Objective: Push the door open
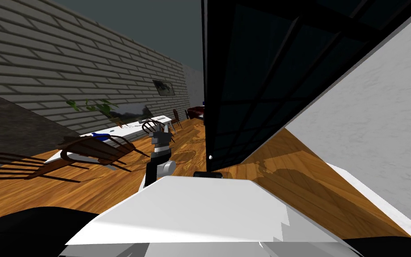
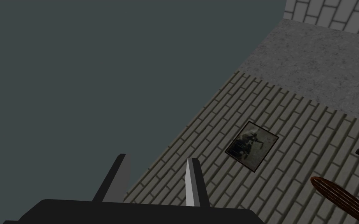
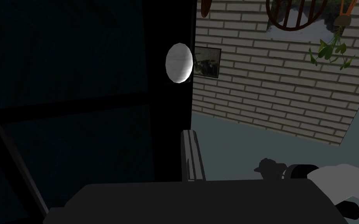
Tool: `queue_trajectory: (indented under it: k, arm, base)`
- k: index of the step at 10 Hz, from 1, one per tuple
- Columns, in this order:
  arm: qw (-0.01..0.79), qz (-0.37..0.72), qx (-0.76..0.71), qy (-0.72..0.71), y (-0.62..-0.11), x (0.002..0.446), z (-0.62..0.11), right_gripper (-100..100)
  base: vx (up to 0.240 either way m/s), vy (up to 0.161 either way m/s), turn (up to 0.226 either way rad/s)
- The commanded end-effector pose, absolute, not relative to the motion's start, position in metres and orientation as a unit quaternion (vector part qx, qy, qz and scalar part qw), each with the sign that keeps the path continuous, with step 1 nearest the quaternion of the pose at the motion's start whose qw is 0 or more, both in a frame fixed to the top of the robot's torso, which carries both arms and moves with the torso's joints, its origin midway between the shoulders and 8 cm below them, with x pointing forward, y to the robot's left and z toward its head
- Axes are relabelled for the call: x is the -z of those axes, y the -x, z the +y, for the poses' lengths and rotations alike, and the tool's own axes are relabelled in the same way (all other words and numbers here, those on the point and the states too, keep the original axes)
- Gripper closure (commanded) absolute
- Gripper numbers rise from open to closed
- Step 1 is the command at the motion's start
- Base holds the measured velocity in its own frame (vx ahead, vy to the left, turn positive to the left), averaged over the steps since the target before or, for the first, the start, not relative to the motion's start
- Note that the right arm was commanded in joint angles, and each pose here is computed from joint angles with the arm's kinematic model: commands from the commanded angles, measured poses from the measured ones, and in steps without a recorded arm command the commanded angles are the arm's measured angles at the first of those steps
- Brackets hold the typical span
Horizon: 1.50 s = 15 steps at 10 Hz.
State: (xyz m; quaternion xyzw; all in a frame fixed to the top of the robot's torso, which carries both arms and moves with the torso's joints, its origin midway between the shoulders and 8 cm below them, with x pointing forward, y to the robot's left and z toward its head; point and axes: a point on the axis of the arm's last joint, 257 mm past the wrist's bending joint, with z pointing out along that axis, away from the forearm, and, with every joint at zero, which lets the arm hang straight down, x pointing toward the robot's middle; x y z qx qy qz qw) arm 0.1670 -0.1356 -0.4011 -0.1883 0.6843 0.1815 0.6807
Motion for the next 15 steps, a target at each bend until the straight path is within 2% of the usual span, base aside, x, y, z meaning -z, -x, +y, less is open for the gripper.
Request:
queue_trajectory:
  k: [1,4,5,15]
  arm:
    - [0.681,0.684,-0.181,0.188,-0.167,0.401,-0.136,100]
    - [0.681,0.684,-0.181,0.188,-0.167,0.401,-0.136,100]
    - [0.681,0.686,-0.191,0.170,-0.171,0.399,-0.138,-100]
    - [0.683,0.682,-0.260,0.044,-0.200,0.386,-0.152,-100]
  base:
    - [-0.001,-0.032,0.005]
    - [-0.001,-0.010,0.000]
    - [-0.007,-0.011,0.057]
    - [-0.018,-0.017,0.055]
